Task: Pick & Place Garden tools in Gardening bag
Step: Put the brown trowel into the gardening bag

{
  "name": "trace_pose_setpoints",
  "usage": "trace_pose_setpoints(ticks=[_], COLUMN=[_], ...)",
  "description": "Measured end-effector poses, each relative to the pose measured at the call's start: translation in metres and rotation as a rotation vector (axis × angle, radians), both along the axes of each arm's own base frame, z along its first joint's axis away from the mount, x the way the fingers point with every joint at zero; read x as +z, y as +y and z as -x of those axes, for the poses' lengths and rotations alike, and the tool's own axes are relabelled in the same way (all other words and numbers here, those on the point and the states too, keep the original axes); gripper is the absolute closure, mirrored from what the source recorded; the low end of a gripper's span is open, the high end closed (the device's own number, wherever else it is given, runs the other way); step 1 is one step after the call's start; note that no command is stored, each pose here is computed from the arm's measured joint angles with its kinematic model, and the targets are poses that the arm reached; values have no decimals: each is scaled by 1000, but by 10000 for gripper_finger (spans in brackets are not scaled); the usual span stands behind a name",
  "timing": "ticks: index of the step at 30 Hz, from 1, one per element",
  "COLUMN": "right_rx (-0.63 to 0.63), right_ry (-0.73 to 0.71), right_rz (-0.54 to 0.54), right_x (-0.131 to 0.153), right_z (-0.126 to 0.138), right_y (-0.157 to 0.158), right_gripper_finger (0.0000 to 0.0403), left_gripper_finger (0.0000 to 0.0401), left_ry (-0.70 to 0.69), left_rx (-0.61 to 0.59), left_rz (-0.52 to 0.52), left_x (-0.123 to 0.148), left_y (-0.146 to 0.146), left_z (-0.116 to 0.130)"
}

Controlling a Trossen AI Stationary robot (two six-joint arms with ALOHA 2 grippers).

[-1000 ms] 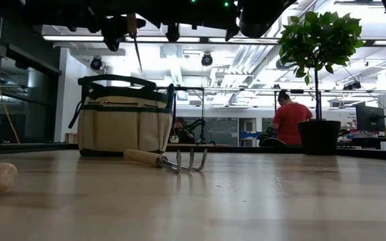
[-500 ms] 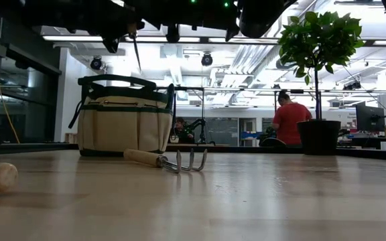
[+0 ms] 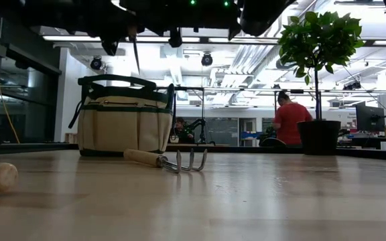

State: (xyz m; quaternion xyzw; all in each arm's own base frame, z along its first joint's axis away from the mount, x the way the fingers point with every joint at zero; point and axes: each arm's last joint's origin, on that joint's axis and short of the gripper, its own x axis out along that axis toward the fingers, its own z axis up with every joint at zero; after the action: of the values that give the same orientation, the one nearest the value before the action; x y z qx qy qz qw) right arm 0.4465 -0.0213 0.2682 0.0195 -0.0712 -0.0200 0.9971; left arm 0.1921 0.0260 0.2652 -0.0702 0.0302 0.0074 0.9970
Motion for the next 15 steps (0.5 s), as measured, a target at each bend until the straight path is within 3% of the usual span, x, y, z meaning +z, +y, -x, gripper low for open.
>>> trace_pose_setpoints(ticks=[15], right_rx=[-229], right_ry=[207], right_rz=[1], right_x=[32], right_z=[29], right_y=[-8], right_gripper_finger=[223], left_gripper_finger=[337], left_ry=[15], left_rx=[198], left_rz=[88], left_x=[-2], left_y=[-1], left_z=[1])
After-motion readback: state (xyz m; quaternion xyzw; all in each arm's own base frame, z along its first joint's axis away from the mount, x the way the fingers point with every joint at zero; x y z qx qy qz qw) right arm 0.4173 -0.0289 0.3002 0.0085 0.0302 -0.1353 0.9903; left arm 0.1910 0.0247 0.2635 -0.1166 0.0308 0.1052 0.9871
